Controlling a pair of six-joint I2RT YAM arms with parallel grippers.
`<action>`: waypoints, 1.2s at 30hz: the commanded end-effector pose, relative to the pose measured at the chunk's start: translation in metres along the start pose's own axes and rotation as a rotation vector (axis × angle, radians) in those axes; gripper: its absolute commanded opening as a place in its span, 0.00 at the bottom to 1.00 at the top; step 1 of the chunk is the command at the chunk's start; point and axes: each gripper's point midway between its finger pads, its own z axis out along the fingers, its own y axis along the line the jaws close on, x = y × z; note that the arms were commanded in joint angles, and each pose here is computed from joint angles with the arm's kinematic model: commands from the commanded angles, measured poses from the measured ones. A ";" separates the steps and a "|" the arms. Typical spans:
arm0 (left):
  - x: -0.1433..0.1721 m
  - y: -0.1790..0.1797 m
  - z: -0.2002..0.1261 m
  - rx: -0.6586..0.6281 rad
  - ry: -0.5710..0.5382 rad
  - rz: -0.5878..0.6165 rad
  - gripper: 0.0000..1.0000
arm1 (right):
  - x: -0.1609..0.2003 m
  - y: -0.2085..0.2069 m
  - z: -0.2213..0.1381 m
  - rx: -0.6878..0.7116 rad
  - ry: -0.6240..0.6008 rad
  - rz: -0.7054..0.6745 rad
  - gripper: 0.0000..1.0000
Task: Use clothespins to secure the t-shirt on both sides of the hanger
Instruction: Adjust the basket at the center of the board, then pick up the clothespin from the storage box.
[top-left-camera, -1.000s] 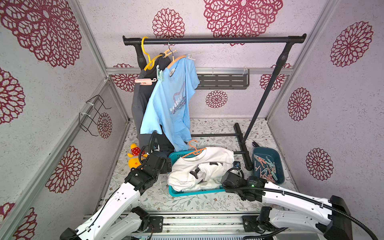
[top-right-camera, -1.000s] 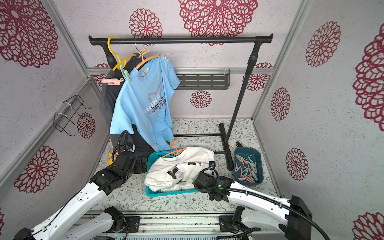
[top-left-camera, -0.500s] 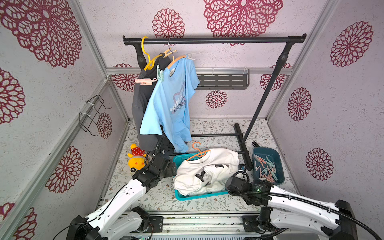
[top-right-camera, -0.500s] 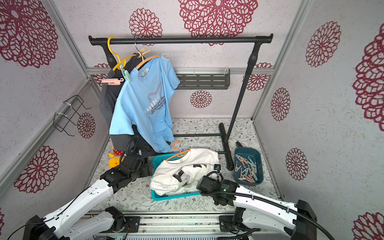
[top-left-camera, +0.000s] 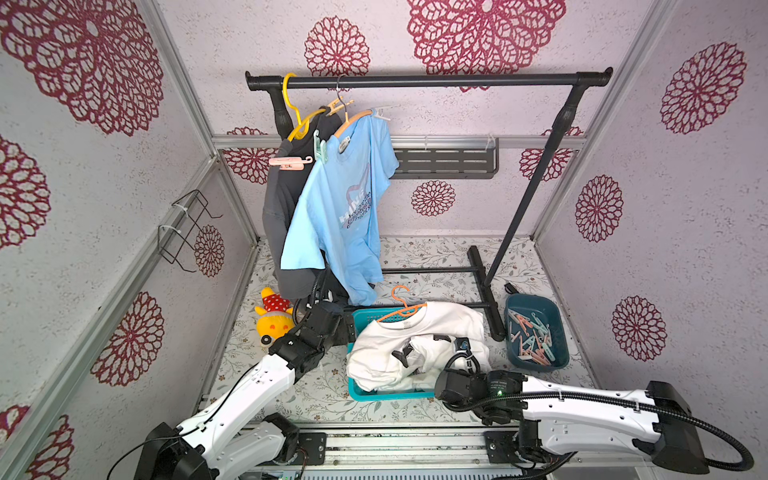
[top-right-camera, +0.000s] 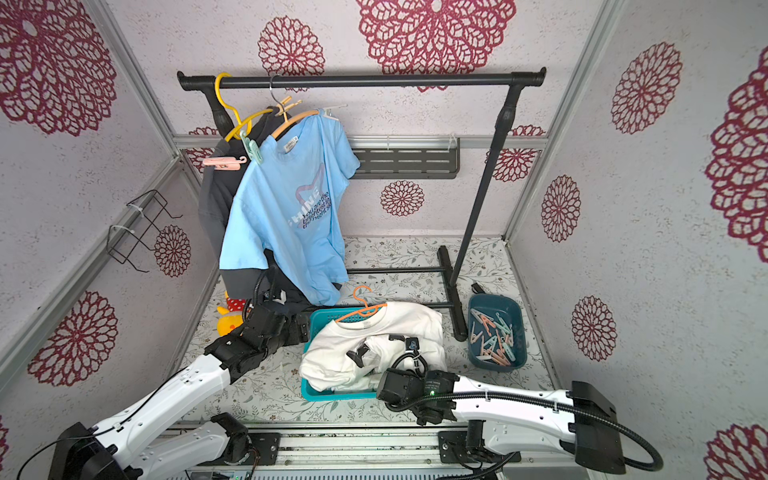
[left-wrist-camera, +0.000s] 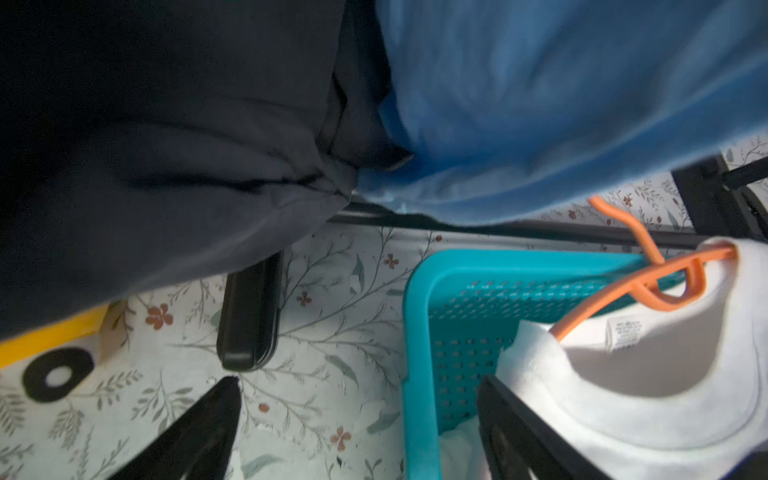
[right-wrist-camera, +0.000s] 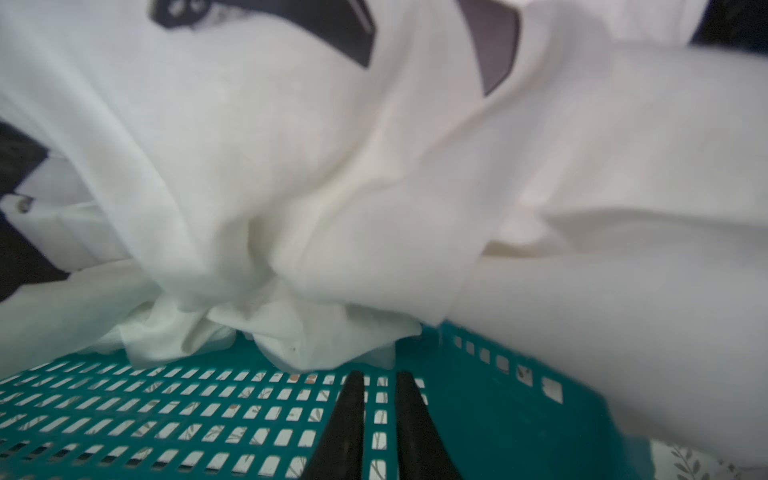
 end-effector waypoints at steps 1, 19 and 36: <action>-0.057 -0.019 -0.002 0.019 -0.200 -0.031 0.84 | -0.024 -0.006 -0.018 -0.005 -0.101 0.051 0.22; -0.088 -0.044 -0.011 0.075 -0.252 0.003 0.00 | -0.105 -0.042 -0.089 -0.041 -0.481 0.053 0.37; -0.029 0.027 -0.040 -0.146 -0.191 -0.026 0.14 | -0.156 -0.078 -0.066 0.128 -0.542 0.071 0.39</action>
